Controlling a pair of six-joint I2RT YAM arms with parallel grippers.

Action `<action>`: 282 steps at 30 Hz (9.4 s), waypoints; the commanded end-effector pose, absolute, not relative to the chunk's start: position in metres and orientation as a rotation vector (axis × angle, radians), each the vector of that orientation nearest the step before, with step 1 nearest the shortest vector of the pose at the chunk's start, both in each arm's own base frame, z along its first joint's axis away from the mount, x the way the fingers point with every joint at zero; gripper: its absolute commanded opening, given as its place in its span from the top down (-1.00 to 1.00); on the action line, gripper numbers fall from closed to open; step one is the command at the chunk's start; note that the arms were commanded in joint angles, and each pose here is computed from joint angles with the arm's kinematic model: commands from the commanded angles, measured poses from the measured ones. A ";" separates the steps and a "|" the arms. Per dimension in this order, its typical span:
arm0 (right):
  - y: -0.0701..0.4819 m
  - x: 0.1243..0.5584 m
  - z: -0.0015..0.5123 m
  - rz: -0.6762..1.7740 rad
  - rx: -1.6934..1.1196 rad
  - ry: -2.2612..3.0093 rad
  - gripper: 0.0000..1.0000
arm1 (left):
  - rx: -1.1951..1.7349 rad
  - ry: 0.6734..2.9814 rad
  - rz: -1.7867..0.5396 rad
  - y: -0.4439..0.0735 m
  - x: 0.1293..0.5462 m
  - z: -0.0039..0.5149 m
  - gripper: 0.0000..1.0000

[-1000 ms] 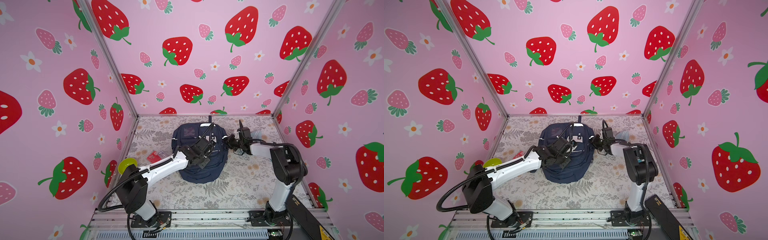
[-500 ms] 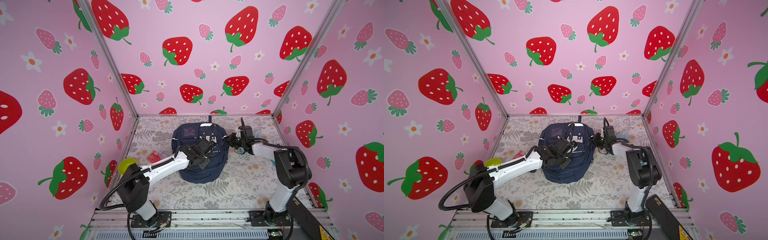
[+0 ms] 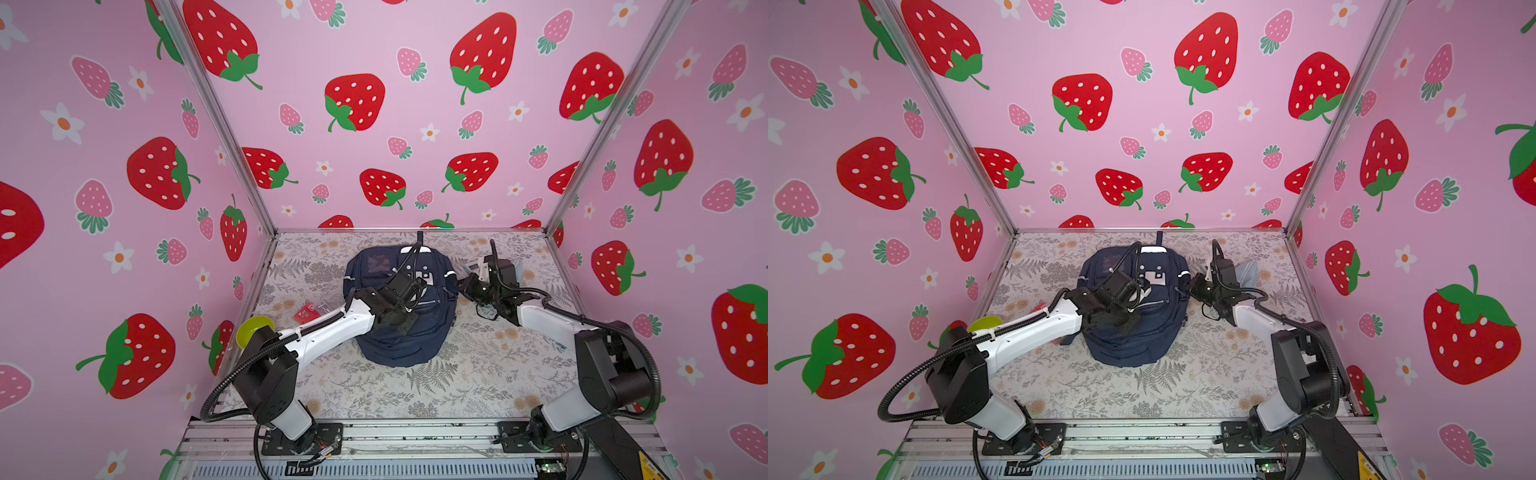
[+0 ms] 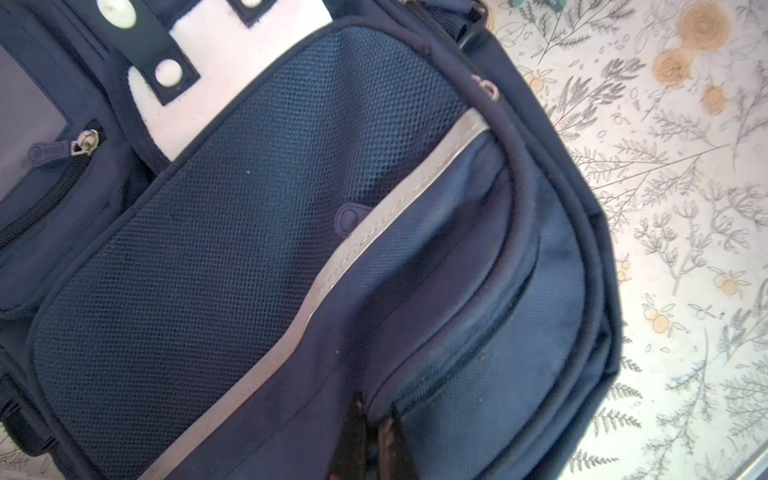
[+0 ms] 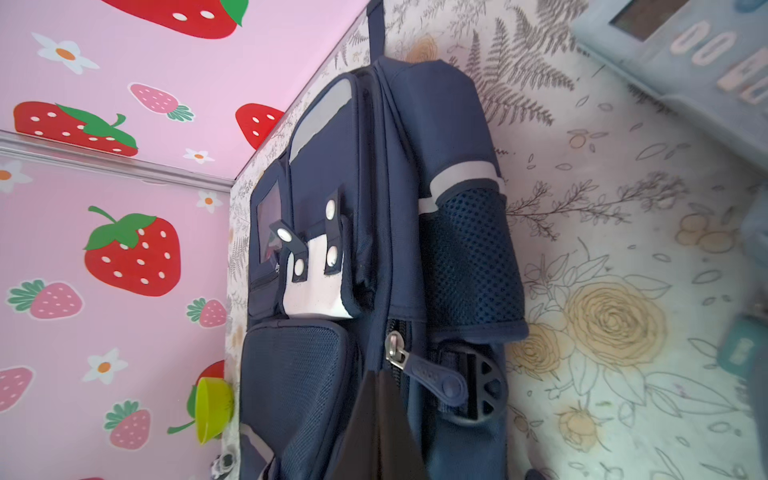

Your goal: Pack the student bag

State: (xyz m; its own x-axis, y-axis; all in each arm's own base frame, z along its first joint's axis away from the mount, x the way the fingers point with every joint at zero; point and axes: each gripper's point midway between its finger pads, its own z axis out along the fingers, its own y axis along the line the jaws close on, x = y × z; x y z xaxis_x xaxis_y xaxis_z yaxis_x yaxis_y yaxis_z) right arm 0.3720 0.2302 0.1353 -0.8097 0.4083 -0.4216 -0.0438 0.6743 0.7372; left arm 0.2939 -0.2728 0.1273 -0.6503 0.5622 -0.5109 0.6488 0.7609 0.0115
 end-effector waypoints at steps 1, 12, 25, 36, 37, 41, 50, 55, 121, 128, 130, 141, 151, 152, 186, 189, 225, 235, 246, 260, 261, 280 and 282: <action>0.230 0.358 0.130 0.957 0.239 2.333 1.00 | 0.840 2.441 -0.288 -0.278 0.303 0.140 1.00; 0.211 0.384 0.115 0.297 -0.215 2.510 0.41 | 0.857 2.447 -0.308 -0.279 0.301 0.139 1.00; 0.233 0.382 0.097 0.317 -0.594 2.491 -0.06 | 0.870 2.456 -0.314 -0.278 0.300 0.138 1.00; 0.237 0.391 0.081 0.260 -0.721 2.475 0.20 | 0.890 2.464 -0.328 -0.279 0.297 0.138 1.00; 0.239 0.392 0.081 0.274 -0.736 2.464 0.20 | 0.891 2.464 -0.328 -0.279 0.297 0.137 1.00; 0.244 0.395 0.080 0.275 -0.787 2.424 0.19 | 0.896 2.464 -0.328 -0.280 0.298 0.138 1.00; 0.229 0.406 0.091 0.292 -0.587 2.418 0.09 | 0.901 2.472 -0.322 -0.279 0.298 0.136 1.00; 0.218 0.397 0.112 0.372 -0.409 2.406 0.09 | 0.904 2.478 -0.317 -0.278 0.297 0.134 1.00; 0.251 0.409 0.103 1.313 -0.286 2.308 -0.26 | 0.787 2.493 -0.449 -0.269 0.307 0.143 1.00; 0.260 0.397 0.091 1.442 -0.353 2.300 -0.25 | 0.777 2.495 -0.448 -0.269 0.309 0.142 1.00; 0.262 0.389 0.090 1.491 -0.365 2.290 -0.23 | 0.766 2.492 -0.450 -0.267 0.311 0.144 1.00; 0.263 0.350 0.123 1.602 -0.450 2.135 0.11 | 0.737 2.501 -0.518 -0.268 0.313 0.146 1.00; 0.264 0.361 0.109 1.476 -0.435 2.226 0.29 | 0.739 2.502 -0.517 -0.267 0.312 0.146 1.00; 0.263 0.363 0.107 1.457 -0.425 2.239 0.27 | 0.737 2.502 -0.516 -0.267 0.312 0.146 1.00; 0.269 0.389 0.098 0.217 -0.474 2.650 0.08 | 0.748 2.531 -0.523 -0.269 0.311 0.137 1.00; 0.270 0.385 0.101 0.218 -0.475 2.647 0.15 | 0.748 2.535 -0.521 -0.269 0.311 0.136 1.00; 0.244 0.357 0.082 0.148 -0.431 2.699 0.12 | 0.754 2.536 -0.501 -0.267 0.312 0.135 1.00; 0.238 0.348 0.072 0.153 -0.408 2.723 0.29 | 0.753 2.538 -0.497 -0.266 0.312 0.134 1.00; 0.238 0.342 0.064 0.181 -0.396 2.736 0.56 | 0.755 2.538 -0.495 -0.266 0.312 0.134 1.00; 0.231 0.338 0.084 0.164 -0.396 2.704 0.86 | 0.750 2.540 -0.484 -0.265 0.314 0.133 1.00; 0.229 0.336 0.086 0.167 -0.399 2.704 0.86 | 0.749 2.543 -0.479 -0.265 0.313 0.133 1.00; 0.259 0.251 0.151 0.964 -0.310 2.441 1.00 | 0.646 2.536 -0.590 -0.277 0.316 0.135 1.00; 0.263 0.238 0.154 1.093 -0.278 2.396 1.00 | 0.681 2.529 -0.641 -0.285 0.311 0.140 1.00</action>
State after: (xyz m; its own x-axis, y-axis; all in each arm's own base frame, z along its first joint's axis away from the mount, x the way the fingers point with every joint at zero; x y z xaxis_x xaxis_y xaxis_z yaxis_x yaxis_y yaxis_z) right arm 0.2577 0.2405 0.1367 -0.8322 -0.0552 -0.5518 -0.3676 0.7999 0.4743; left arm 0.3007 -0.2731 0.1288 -0.7816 0.3969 -0.4812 0.5632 0.7807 -0.2709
